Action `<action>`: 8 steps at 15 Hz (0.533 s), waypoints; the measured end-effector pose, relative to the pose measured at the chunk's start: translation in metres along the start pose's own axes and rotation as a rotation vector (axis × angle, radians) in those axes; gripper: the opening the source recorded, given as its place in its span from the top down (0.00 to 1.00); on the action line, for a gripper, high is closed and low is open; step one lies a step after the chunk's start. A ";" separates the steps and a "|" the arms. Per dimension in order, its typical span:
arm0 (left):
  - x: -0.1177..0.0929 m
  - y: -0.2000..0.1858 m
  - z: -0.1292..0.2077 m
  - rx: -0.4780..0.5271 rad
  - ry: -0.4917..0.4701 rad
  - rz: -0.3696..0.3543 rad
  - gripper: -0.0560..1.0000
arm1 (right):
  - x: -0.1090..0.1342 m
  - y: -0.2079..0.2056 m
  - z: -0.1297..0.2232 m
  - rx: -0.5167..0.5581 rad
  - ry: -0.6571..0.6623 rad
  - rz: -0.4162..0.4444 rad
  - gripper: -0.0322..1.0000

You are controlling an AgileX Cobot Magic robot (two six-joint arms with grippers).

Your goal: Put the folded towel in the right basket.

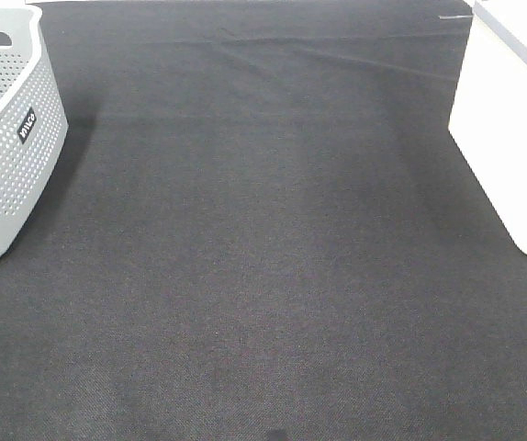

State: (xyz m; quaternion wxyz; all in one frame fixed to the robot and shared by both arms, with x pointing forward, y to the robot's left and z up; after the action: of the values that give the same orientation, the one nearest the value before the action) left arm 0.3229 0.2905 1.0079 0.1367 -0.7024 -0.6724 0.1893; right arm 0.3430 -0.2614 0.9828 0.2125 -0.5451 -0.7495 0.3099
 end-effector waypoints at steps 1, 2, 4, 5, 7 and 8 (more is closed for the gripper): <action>0.000 0.000 0.000 0.000 0.000 0.000 0.03 | 0.000 -0.002 0.000 -0.015 -0.002 0.002 0.22; 0.000 0.000 0.000 0.000 0.000 0.000 0.03 | 0.000 -0.003 0.000 -0.019 -0.001 0.003 0.22; 0.000 0.000 0.000 0.000 0.000 0.000 0.03 | 0.000 -0.003 0.000 -0.019 -0.001 0.003 0.22; 0.000 0.000 0.000 0.000 0.000 0.000 0.03 | 0.000 -0.003 0.000 -0.019 -0.001 0.003 0.22; 0.000 0.000 0.000 0.000 0.000 0.000 0.03 | 0.001 -0.003 0.000 -0.019 0.001 -0.001 0.22; 0.000 0.000 0.000 0.000 0.000 0.000 0.03 | 0.001 -0.003 0.000 -0.019 0.001 -0.001 0.22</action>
State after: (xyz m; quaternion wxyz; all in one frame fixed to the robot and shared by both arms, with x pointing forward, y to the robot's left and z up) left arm 0.3229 0.2905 1.0079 0.1367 -0.7024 -0.6724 0.1893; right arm 0.3413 -0.2610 0.9849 0.2075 -0.5469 -0.7526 0.3024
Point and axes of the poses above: a point on each arm's last joint axis where the gripper is mounted, y pointing out along that axis toward the gripper, x along the wrist's bending axis when the last joint is at zero, z = x × y, the point moved 10 cm from there along y, pointing out along that axis toward the gripper, and after that the axes turned 1 degree about -y, right-handed, at the moved point
